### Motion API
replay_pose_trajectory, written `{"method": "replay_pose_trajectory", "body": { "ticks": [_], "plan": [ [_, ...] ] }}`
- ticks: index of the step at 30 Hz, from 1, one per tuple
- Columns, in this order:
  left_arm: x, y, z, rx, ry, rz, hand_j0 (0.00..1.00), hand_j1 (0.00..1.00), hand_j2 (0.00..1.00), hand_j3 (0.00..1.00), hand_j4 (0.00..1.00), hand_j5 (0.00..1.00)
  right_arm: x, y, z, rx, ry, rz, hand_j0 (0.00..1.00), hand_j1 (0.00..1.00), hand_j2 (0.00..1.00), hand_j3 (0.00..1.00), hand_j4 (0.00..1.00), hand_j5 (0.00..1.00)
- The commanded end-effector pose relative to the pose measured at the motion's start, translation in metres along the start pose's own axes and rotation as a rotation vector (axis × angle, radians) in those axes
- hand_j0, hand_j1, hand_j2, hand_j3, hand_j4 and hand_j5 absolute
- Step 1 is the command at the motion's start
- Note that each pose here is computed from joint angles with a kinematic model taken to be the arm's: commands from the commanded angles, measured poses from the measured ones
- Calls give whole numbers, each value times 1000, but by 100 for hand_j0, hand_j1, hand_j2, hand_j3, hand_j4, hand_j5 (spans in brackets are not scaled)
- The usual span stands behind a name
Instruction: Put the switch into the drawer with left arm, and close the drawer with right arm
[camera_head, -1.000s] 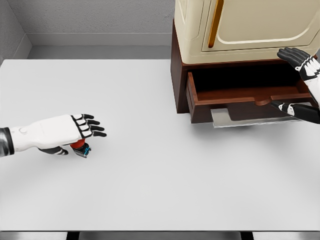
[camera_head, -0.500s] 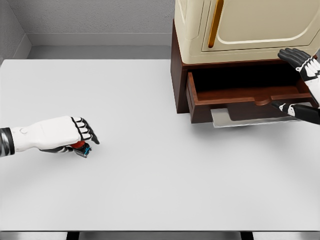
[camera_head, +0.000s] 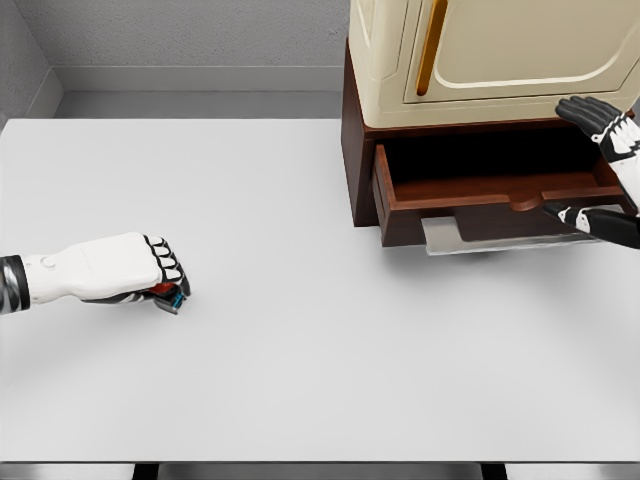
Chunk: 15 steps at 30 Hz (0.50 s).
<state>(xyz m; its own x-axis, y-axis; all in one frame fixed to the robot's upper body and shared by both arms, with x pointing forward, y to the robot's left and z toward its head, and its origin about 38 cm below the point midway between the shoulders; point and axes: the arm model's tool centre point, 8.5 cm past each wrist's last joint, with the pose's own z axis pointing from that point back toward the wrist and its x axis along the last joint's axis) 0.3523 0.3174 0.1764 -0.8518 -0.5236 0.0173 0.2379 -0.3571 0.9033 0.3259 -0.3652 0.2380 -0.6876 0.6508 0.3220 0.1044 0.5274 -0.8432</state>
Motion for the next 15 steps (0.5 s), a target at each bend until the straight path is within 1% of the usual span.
{"method": "replay_pose_trajectory", "body": {
  "ticks": [1, 6, 8, 10, 15],
  "plan": [
    [-1, 0, 1, 4, 1, 8, 55, 55, 55, 55, 55, 55, 0, 0, 0, -2, 1, -4, 100, 100, 100, 100, 100, 100],
    [-2, 4, 1, 13, 4, 4, 55, 55, 55, 55, 55, 55, 0, -1, 0, -4, 1, -2, 100, 100, 100, 100, 100, 100],
    [-2, 4, 1, 12, 2, 3, 52, 52, 52, 52, 52, 52, 0, -1, 0, -6, 1, -3, 100, 100, 100, 100, 100, 100],
    [-2, 4, 1, 14, 2, 4, 52, 52, 52, 52, 52, 52, 0, -1, 0, -6, 1, -3, 100, 100, 100, 100, 100, 100],
    [-4, 13, 1, 31, 4, -4, 52, 52, 52, 52, 52, 52, 0, -1, 0, -6, 1, -3, 100, 100, 100, 100, 100, 100]
  ]
}}
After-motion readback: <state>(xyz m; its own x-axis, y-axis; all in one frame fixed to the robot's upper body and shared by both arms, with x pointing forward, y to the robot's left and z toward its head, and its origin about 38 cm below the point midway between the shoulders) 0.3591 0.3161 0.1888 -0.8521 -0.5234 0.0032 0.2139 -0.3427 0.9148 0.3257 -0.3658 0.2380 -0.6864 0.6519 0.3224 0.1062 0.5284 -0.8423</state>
